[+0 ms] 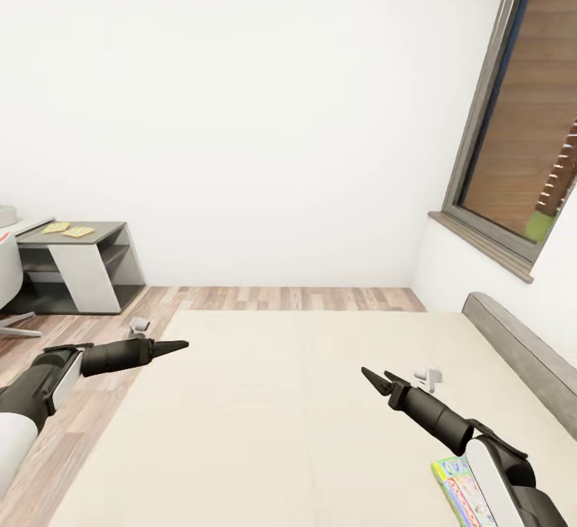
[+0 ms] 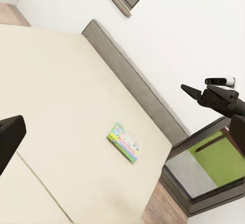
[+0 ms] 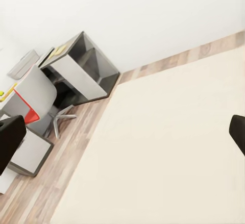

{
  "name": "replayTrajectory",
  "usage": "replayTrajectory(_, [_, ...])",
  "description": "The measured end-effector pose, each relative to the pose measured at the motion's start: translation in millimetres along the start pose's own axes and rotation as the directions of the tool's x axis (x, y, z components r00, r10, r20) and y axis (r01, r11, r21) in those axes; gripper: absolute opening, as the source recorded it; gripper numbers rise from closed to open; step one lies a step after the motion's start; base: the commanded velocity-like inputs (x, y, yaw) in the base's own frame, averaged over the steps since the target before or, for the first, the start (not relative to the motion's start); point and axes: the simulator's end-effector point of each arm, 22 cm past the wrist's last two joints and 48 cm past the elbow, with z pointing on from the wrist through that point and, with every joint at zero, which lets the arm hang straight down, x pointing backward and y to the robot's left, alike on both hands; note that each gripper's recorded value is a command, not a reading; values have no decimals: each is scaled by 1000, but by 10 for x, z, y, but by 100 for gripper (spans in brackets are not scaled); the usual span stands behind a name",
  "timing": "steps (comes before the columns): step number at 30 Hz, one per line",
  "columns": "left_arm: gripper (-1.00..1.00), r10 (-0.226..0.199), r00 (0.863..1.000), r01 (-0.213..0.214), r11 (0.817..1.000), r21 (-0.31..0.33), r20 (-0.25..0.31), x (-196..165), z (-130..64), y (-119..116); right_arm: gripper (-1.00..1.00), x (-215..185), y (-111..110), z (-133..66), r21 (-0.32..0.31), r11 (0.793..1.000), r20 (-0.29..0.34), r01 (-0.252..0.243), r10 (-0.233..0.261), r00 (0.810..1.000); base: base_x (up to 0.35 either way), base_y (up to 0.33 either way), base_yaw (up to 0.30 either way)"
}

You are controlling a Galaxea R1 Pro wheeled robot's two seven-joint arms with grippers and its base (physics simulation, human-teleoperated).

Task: Put all the toys in the child's room - the three board games (two on the bed and one on the table), the two jigsaw puzzles on the table, and the tennis ball on the table - inside the toy box on the table in the child's room.

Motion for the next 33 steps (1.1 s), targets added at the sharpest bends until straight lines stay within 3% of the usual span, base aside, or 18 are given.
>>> replayTrajectory(8, [100,3,1000,-3,1000,0,2,-11,-4,-11,100,-10,6,-4,-1,1000,2,1,-1,1000,0,-140,-83])
replayTrajectory(33, [100,3,1000,-3,1000,0,2,-12,-7,-11,100,-9,6,-3,0,1000,1,2,-2,1000,0,-8,-4])
